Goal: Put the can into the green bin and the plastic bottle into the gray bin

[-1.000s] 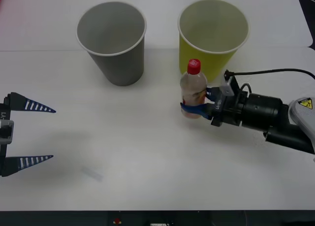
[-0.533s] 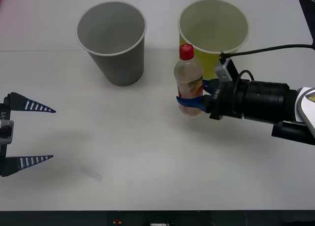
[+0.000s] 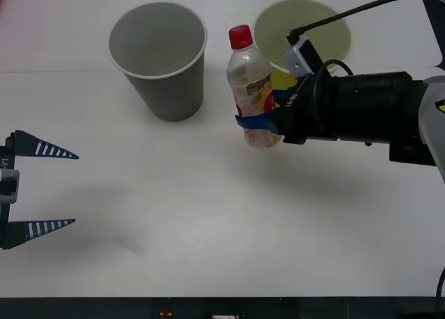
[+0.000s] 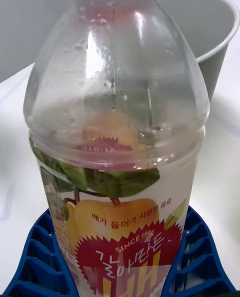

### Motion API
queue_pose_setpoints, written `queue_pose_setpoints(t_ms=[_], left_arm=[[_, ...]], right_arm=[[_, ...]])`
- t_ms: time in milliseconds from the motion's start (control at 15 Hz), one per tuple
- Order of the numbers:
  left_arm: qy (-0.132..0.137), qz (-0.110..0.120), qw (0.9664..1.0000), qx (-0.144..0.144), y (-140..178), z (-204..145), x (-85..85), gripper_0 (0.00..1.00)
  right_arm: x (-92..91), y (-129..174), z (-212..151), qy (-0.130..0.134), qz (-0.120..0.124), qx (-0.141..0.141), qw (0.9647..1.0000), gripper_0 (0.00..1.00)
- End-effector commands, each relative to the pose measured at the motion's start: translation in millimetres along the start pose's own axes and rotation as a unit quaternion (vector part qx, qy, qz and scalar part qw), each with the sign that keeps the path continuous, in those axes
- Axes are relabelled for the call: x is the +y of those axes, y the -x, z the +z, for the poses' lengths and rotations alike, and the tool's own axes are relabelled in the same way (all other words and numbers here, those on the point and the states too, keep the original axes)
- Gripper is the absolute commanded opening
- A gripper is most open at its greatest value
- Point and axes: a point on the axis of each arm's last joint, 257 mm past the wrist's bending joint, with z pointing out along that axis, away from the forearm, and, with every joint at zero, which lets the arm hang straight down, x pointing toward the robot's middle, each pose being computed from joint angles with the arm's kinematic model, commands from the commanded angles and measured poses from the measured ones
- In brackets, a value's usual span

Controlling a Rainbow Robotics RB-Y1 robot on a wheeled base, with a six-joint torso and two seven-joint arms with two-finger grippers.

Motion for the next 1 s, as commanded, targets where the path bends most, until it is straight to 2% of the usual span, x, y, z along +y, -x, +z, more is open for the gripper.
queue_pose_setpoints(t_ms=[67,200,400,667,1000], left_arm=[[0.000,0.000,1.0000,0.000,0.0,0.0,0.0,1.00],[0.000,0.000,1.0000,0.000,0.0,0.0,0.0,1.00],[0.000,0.000,1.0000,0.000,0.0,0.0,0.0,1.00],[0.000,0.000,1.0000,0.000,0.0,0.0,0.0,1.00],[0.000,0.000,1.0000,0.000,0.0,0.0,0.0,1.00]], right_arm=[[5.0,30.9,3.1,-0.002,0.000,0.013,0.9999,0.00],[5.2,44.3,3.9,-0.005,-0.005,0.023,0.9997,0.00],[1.7,73.1,12.5,-0.006,-0.035,0.025,0.9990,0.00],[-14.5,120.3,37.1,-0.015,-0.069,0.049,0.9963,0.00],[-30.8,157.3,71.2,-0.022,-0.056,0.079,0.9950,0.00]])
